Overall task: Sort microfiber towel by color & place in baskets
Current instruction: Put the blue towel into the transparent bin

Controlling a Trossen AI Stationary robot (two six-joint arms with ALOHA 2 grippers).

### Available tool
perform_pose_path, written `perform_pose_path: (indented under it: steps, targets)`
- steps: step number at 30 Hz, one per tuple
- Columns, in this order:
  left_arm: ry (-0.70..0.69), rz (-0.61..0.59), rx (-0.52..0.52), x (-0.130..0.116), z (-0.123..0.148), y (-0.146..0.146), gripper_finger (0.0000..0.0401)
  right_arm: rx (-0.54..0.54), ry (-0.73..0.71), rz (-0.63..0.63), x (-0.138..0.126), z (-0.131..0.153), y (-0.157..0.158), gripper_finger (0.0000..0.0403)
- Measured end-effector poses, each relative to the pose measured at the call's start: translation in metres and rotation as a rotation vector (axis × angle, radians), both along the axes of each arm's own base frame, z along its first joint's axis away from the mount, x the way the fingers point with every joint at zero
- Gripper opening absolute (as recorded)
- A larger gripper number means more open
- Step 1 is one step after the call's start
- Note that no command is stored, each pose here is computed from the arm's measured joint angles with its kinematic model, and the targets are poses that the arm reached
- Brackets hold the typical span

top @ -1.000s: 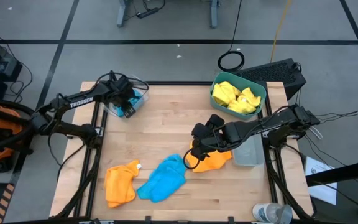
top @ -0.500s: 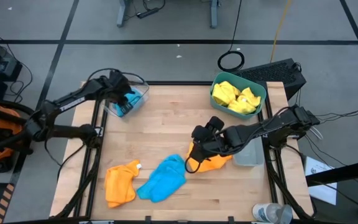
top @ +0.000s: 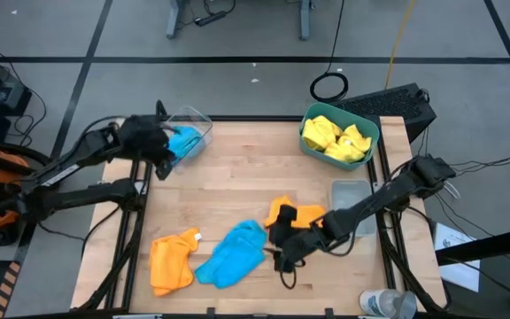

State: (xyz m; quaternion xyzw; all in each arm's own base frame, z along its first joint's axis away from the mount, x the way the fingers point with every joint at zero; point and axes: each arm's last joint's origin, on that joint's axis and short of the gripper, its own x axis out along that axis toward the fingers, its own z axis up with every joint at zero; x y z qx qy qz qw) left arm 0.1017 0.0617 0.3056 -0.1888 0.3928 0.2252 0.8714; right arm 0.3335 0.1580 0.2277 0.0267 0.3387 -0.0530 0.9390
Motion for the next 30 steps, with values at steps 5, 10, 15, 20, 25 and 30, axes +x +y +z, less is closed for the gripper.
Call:
perform_pose_path:
  steps: [5,10,15,20,25,30]
  targets:
    - [-0.131,-0.086,-0.003,0.000,-0.005,-0.023,0.0084,-0.041,-0.004,0.046,0.016,-0.039,0.013,0.0304]
    - [-0.215,-0.173,0.006,0.014,-0.012,-0.033,0.0084,-0.055,-0.012,0.059,0.044,-0.065,0.024,0.0317]
    - [-0.211,-0.270,0.018,0.034,-0.021,-0.043,0.0084,-0.024,-0.008,0.075,0.072,-0.077,0.031,0.0318]
    - [-0.210,-0.340,0.053,0.052,-0.034,-0.057,0.0084,-0.020,0.120,0.054,0.092,-0.111,0.020,0.0317]
    - [-0.169,-0.371,0.113,0.063,-0.042,-0.073,0.0084,0.049,0.173,0.012,0.103,-0.125,0.000,0.0292]
    - [-0.167,-0.381,0.130,0.071,-0.046,-0.084,0.0084,0.042,0.187,0.039,0.105,-0.124,-0.009,0.0214]
